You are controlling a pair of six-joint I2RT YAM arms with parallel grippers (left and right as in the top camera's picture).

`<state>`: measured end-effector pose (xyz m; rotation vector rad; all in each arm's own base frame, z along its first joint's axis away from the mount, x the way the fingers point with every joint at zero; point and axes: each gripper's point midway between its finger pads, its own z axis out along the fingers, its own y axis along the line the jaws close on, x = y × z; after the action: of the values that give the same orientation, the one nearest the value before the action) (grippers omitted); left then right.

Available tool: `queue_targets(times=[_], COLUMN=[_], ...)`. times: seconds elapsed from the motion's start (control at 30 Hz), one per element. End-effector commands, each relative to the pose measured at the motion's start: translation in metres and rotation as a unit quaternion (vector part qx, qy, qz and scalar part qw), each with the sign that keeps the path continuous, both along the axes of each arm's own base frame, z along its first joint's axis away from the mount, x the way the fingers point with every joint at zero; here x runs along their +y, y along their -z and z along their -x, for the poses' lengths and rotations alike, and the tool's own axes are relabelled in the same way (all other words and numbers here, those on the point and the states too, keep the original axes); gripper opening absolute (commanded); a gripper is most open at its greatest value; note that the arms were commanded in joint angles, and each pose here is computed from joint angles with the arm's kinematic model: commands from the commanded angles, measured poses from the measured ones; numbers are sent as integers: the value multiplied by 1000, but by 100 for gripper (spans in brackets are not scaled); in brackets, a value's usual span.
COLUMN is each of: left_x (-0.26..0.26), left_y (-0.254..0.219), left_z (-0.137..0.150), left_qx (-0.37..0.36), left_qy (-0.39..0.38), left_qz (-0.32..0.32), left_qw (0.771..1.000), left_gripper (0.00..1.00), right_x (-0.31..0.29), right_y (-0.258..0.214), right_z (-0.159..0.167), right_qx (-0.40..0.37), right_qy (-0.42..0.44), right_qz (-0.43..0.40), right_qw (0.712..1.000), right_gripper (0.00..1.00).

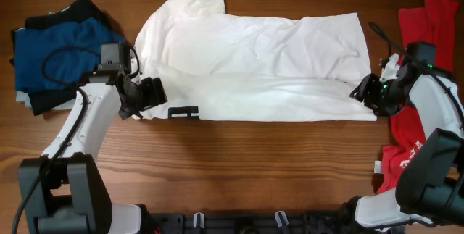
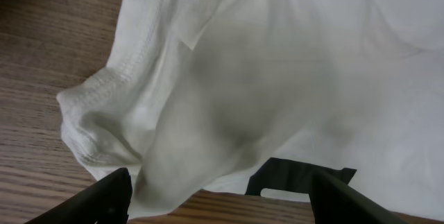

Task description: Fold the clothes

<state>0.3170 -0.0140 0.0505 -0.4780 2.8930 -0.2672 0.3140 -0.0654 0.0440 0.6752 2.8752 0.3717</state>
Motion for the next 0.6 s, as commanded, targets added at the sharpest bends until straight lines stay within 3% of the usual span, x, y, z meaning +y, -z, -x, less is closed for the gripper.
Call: queue_targets(times=[0.0,0.23,0.57], left_x=[-6,16,14], left_y=[13,21,24], left_z=[10,9,26], left_qx=[14,8,42], left_qy=[14,1,3], left_qz=[12,-51,-45], left_qw=[1000,999,998], left_gripper=[82,81,80], right_x=[7,4,0], right_y=[8,10,12], right_z=[8,10,16], right_qx=[7,12,27], right_qy=[1,1,4], right_qz=[-11,-3,11], right_qw=[1000,1000,1000], right_gripper=[48,48,39])
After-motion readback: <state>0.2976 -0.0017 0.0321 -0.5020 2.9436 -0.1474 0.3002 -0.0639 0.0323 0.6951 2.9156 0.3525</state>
